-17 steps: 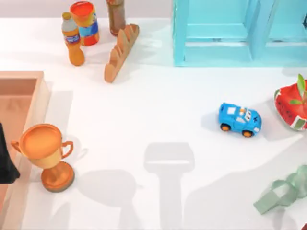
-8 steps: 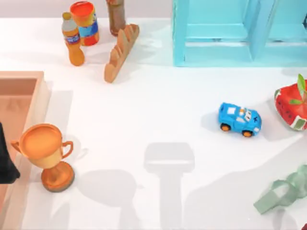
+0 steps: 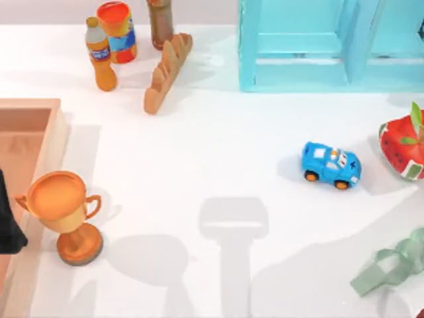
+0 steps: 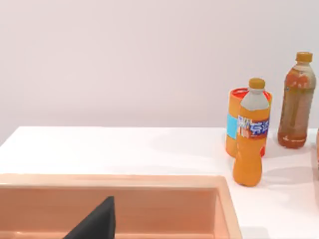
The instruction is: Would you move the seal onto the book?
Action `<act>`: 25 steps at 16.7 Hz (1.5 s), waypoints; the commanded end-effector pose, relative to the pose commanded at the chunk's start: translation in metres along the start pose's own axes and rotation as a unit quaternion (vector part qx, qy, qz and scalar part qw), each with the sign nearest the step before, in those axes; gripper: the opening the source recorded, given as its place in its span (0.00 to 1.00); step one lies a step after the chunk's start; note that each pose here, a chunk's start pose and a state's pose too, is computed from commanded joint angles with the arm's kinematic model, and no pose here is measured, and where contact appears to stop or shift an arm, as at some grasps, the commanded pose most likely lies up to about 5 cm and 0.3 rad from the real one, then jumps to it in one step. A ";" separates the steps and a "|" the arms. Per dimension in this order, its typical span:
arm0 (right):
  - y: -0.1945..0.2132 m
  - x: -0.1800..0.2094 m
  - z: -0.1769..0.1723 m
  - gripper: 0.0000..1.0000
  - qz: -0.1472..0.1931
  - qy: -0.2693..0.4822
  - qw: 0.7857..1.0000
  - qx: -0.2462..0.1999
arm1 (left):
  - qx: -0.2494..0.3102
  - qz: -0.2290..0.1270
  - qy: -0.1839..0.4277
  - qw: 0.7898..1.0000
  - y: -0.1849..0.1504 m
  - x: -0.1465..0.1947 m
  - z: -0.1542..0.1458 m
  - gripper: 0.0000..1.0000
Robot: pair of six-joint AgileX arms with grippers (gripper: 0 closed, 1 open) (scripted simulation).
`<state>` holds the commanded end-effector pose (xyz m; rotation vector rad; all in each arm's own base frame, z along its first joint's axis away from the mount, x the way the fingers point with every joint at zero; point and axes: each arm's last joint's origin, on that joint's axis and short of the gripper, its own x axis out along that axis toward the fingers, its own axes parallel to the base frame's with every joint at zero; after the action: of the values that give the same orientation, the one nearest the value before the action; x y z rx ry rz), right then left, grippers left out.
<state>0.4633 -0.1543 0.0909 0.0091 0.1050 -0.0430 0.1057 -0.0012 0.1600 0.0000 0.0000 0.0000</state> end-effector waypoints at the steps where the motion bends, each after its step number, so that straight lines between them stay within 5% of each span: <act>1: -0.002 -0.005 0.008 0.00 0.000 0.002 1.000 0.001 | 0.000 0.000 0.000 1.000 0.000 0.000 0.000 1.00; 12: -0.009 -0.167 0.156 0.00 0.003 -0.004 1.000 0.000 | 0.000 0.000 0.000 1.000 0.000 0.000 0.000 1.00; 17: -0.003 -0.213 0.169 0.00 0.000 -0.002 1.000 -0.002 | 0.000 0.000 0.000 1.000 0.000 0.000 0.000 1.00; 25: 0.006 -0.209 0.173 0.00 0.002 -0.005 1.000 -0.012 | 0.000 0.000 0.000 1.000 0.000 0.000 0.000 1.00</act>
<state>0.2743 -0.1418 0.2845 -0.0158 0.0949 -0.0383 0.1057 -0.0012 0.1600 0.0000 0.0000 0.0000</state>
